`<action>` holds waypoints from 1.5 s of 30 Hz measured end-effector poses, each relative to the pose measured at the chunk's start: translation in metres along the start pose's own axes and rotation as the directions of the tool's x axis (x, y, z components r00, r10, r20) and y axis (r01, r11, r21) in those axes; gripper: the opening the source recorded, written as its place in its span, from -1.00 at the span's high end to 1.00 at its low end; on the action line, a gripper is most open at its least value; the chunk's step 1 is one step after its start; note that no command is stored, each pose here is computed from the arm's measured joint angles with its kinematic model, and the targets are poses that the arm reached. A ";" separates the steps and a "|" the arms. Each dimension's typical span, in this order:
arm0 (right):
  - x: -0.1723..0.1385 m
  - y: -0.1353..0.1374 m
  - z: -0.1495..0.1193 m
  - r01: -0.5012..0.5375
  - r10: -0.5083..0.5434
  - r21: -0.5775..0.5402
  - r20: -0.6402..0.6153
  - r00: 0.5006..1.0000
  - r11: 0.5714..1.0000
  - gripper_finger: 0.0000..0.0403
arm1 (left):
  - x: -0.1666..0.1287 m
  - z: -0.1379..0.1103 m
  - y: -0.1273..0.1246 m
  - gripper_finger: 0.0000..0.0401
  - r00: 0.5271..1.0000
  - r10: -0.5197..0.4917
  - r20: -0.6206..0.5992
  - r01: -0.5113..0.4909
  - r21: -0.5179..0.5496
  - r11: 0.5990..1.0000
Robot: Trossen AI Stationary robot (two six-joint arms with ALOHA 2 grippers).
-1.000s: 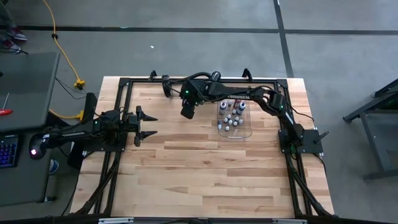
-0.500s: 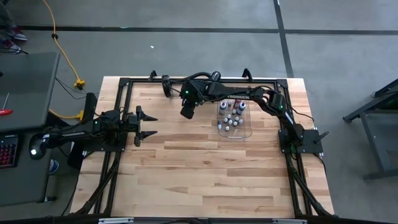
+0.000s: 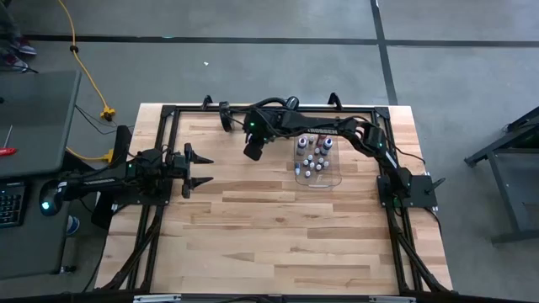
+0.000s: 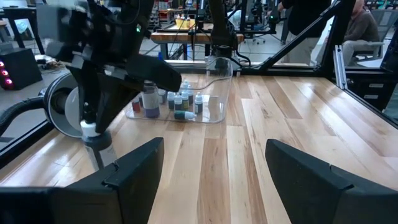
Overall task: Pick & Place food coloring
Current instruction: Put the big black food coloring bottle into the transparent bin
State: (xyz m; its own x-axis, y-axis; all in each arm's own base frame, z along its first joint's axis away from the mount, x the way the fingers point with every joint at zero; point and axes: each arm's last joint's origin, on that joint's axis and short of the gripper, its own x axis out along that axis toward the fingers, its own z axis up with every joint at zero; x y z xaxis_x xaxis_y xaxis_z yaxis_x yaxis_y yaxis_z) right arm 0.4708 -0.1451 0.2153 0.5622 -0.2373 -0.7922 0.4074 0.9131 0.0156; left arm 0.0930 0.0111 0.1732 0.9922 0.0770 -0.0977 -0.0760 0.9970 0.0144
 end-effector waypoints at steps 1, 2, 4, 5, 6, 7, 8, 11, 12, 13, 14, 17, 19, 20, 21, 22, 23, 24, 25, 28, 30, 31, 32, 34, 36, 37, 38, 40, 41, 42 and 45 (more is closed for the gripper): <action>-0.002 0.001 0.002 0.008 -0.008 -0.001 0.009 1.000 1.000 0.46 | 0.000 0.000 0.000 -0.39 1.000 0.000 0.000 0.000 0.000 1.000; -0.003 0.001 0.004 0.015 -0.014 -0.002 0.017 1.000 1.000 0.46 | 0.000 0.000 0.000 -0.39 1.000 0.000 0.000 0.000 0.000 1.000; -0.008 0.001 0.009 0.022 -0.022 -0.003 0.020 1.000 1.000 0.46 | 0.000 0.000 0.000 -0.39 1.000 0.000 0.000 0.000 0.000 1.000; -0.011 0.001 0.010 0.022 -0.022 -0.003 0.019 1.000 1.000 0.46 | 0.000 0.000 0.000 -0.39 1.000 0.000 0.000 0.000 0.000 1.000; -0.013 0.001 0.013 0.023 -0.023 -0.003 0.020 1.000 1.000 0.46 | 0.000 0.000 0.000 -0.39 1.000 0.000 0.000 0.000 0.000 1.000; -0.016 0.002 0.015 0.024 -0.024 -0.003 0.026 0.999 1.000 0.46 | 0.000 0.000 0.000 -0.39 1.000 0.000 0.000 0.000 0.000 1.000; -0.018 0.003 0.017 0.028 -0.028 -0.004 0.034 0.999 1.000 0.47 | 0.000 0.000 0.000 -0.39 1.000 0.000 0.000 0.000 0.000 1.000; -0.028 0.004 0.027 0.030 -0.030 -0.003 0.065 0.997 1.000 0.47 | 0.000 0.000 0.000 -0.39 1.000 0.000 0.000 0.000 0.000 1.000; -0.033 0.005 0.032 0.028 -0.028 -0.002 0.083 0.996 1.000 0.47 | 0.000 0.000 0.000 -0.39 1.000 0.000 0.000 0.000 0.000 1.000; -0.037 0.005 0.036 0.026 -0.025 -0.001 0.103 0.994 1.000 0.47 | 0.000 0.000 0.000 -0.39 1.000 0.000 0.000 0.000 0.000 1.000; -0.042 0.007 0.041 0.023 -0.023 -0.001 0.124 0.992 1.000 0.47 | 0.000 0.000 0.000 -0.39 1.000 0.000 0.000 0.000 0.000 1.000; -0.059 0.011 0.052 0.041 -0.040 -0.001 0.153 0.987 0.999 0.47 | 0.000 0.000 0.000 -0.39 1.000 0.000 0.000 0.000 0.000 1.000; -0.073 0.014 0.058 0.069 -0.069 0.004 0.162 0.984 0.998 0.47 | 0.000 0.000 0.000 -0.39 1.000 0.000 0.001 0.000 0.000 1.000; -0.080 0.015 0.061 0.083 -0.084 0.012 0.161 0.983 0.996 0.47 | 0.000 0.000 0.000 -0.39 1.000 0.000 0.000 0.000 0.000 1.000; -0.088 0.016 0.062 0.097 -0.100 0.021 0.150 0.984 0.995 0.47 | 0.000 0.000 0.000 -0.39 1.000 0.000 0.000 0.000 0.000 1.000; -0.096 0.016 0.063 0.109 -0.113 0.033 0.134 0.985 0.993 0.47 | 0.000 0.000 0.000 -0.39 1.000 0.000 0.000 0.000 0.000 1.000; -0.100 0.017 0.062 0.120 -0.124 0.047 0.118 0.985 0.992 0.47 | 0.000 0.000 0.000 -0.39 1.000 0.000 0.000 0.000 0.000 1.000; -0.109 0.018 0.061 0.120 -0.127 0.064 0.126 0.984 0.991 0.47 | 0.000 0.000 0.000 -0.39 1.000 0.000 0.000 0.000 0.000 1.000; -0.116 0.018 0.059 0.114 -0.124 0.087 0.120 0.985 0.990 0.47 | 0.000 0.000 0.000 -0.39 1.000 0.000 0.000 0.000 0.000 1.000; -0.141 0.019 0.052 0.100 -0.117 0.141 0.116 0.986 0.985 0.47 | 0.000 0.000 0.000 -0.39 1.000 0.000 0.000 0.000 0.000 1.000; -0.160 0.020 0.047 0.103 -0.123 0.160 0.115 0.986 0.982 0.47 | 0.000 0.000 0.000 -0.39 1.000 0.000 0.000 0.000 0.000 1.000; -0.167 0.020 0.044 0.113 -0.132 0.164 0.110 0.985 0.980 0.47 | 0.000 0.000 0.000 -0.39 1.000 0.000 0.000 0.000 0.000 1.000; -0.177 0.020 0.041 0.126 -0.145 0.165 0.109 0.983 0.978 0.47 | 0.000 0.000 0.000 -0.39 1.000 0.000 0.000 0.000 0.000 1.000; -0.192 0.020 0.033 0.159 -0.178 0.170 0.104 0.979 0.973 0.47 | 0.000 0.000 0.000 -0.39 1.000 0.000 0.000 0.000 0.000 1.000; -0.208 0.019 0.023 0.185 -0.206 0.188 0.097 0.974 0.965 0.47 | 0.000 0.000 0.000 -0.39 1.000 0.000 0.000 0.000 0.000 1.000; -0.219 0.017 0.018 0.192 -0.216 0.202 0.105 0.971 0.960 0.47 | 0.000 0.000 0.000 -0.39 1.000 0.000 0.000 0.000 0.000 1.000; -0.227 0.016 0.012 0.194 -0.221 0.215 0.107 0.969 0.957 0.47 | 0.000 0.000 0.000 -0.39 1.000 0.000 0.000 0.000 0.000 1.000; -0.243 0.015 -0.003 0.209 -0.241 0.247 0.109 0.964 0.946 0.47 | 0.000 0.000 0.000 -0.39 1.000 0.000 0.000 0.000 0.000 1.000; -0.248 0.014 -0.012 0.221 -0.254 0.264 0.099 0.962 0.939 0.47 | 0.000 0.000 0.000 -0.39 1.000 0.000 0.001 0.000 0.000 1.000; -0.253 0.014 -0.022 0.229 -0.265 0.284 0.095 0.960 0.931 0.47 | 0.000 0.000 0.000 -0.39 1.000 0.000 0.000 0.000 0.000 1.000; -0.265 0.011 -0.055 0.252 -0.294 0.339 0.078 0.953 0.906 0.47 | 0.000 0.000 0.000 -0.39 1.000 0.000 0.001 0.000 0.000 1.000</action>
State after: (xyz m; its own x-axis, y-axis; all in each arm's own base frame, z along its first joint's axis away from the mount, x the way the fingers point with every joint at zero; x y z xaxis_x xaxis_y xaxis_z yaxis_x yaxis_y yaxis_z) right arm 0.2864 -0.0540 0.3917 0.4720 -0.5206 -0.7114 0.7550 0.6554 0.0214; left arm 0.0930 0.0111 0.1734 0.9923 0.0771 -0.0972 -0.0760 0.9970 0.0145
